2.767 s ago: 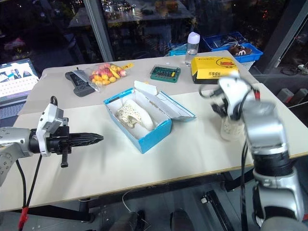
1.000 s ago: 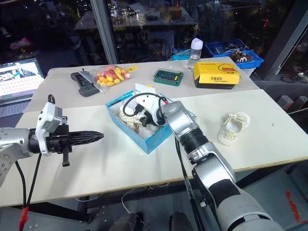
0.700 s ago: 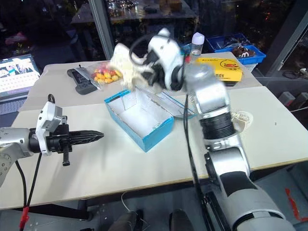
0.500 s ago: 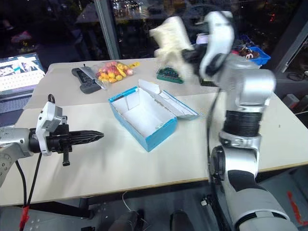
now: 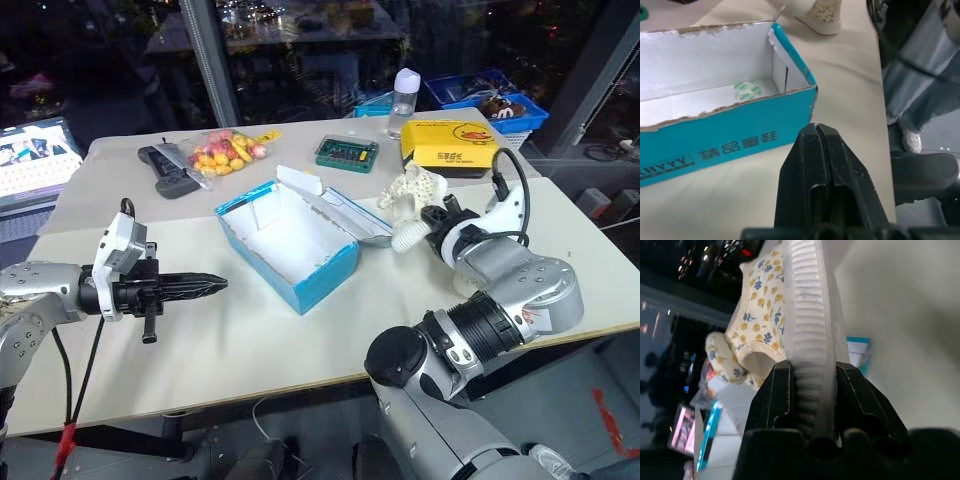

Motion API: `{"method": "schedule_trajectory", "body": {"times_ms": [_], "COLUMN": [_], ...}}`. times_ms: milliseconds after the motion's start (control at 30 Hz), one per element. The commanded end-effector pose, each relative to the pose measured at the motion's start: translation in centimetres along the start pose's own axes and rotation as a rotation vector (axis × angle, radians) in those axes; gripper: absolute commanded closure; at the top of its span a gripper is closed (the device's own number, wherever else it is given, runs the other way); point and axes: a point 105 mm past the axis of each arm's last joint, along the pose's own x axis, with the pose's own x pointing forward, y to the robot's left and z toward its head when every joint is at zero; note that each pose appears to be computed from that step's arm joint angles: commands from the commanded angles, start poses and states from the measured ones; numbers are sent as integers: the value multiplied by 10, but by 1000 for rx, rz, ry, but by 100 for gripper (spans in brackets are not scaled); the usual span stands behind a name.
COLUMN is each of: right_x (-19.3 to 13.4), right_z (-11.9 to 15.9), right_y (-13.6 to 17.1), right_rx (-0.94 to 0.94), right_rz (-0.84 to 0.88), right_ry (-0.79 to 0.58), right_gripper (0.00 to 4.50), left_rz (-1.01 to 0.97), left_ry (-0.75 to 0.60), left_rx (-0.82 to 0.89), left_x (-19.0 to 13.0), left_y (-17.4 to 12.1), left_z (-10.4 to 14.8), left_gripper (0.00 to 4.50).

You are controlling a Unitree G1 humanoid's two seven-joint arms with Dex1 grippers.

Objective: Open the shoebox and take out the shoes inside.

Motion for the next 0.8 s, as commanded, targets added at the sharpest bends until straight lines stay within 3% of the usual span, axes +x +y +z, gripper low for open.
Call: {"method": "schedule_trajectory", "body": {"times_ms": [33,367,467,500,633,700,733,800], "right_x": [-6,-3,-3,-5,-13,-21,-35,-56], "right_z": [0,-13,-12,-9,-6,-1,15,33], "right_y": [-27,-67,-63,-58,-43,-43,-34,-26], "right_rx": [47,61,12,-82,-493,-693,-905,-1156], "right_rz": [-73,-185,-180,-176,-154,-165,-160,-164], "right_ry": [-17,68,65,67,104,124,123,169], "right_gripper": [364,364,241,231,84,84,84,84], "left_rz": [-2,-5,-6,-6,-5,-6,-7,-7], "left_ry": [-10,-14,-14,-13,-14,-13,-11,-9], "left_rx": [45,46,44,44,43,41,39,35], "left_x": [-1,-2,-2,-2,-3,-4,-4,-4], "left_y": [1,0,0,0,1,0,0,-1], "left_z": [9,12,12,12,11,11,10,9], "left_gripper": [450,450,450,450,450,450,450,450]}}
